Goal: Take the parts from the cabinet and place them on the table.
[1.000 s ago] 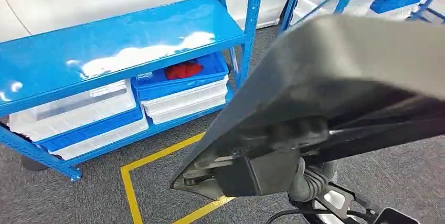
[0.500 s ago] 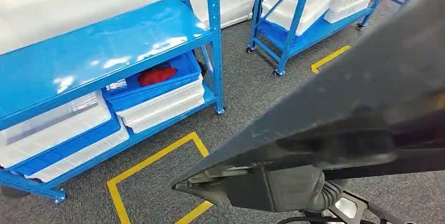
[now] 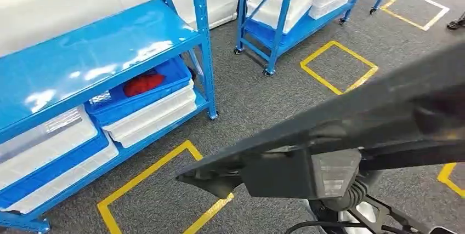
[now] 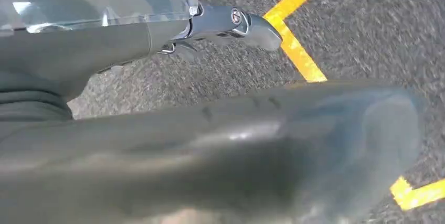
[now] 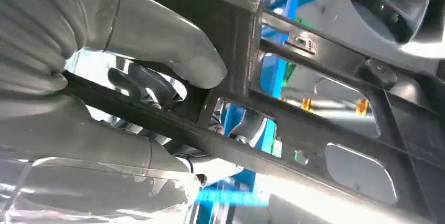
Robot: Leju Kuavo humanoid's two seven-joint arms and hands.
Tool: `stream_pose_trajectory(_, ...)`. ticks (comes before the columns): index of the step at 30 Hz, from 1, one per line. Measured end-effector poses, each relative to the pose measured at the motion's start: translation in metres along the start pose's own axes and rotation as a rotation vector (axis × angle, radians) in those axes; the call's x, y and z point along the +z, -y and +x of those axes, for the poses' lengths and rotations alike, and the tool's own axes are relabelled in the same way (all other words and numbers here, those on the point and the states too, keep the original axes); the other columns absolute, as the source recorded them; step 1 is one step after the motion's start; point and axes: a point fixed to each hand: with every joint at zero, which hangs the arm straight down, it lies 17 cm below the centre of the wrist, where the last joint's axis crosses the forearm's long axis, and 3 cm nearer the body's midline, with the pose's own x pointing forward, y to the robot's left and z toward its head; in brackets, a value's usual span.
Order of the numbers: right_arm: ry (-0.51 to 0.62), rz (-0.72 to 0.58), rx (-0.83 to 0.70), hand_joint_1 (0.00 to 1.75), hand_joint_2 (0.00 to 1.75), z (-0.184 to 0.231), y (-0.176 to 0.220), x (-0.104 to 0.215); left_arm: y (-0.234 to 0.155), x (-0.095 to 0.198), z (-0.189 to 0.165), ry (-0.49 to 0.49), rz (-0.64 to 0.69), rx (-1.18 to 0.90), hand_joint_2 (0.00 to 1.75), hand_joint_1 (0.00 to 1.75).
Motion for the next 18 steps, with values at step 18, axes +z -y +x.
stream_pose_trajectory(18,-0.021,-0.057,0.040,1.75,1.75,-0.0048,0.0031,0.0042,-0.0082,-0.0008,-0.0001,-0.004,0.012,-0.019,0.00,0.00)
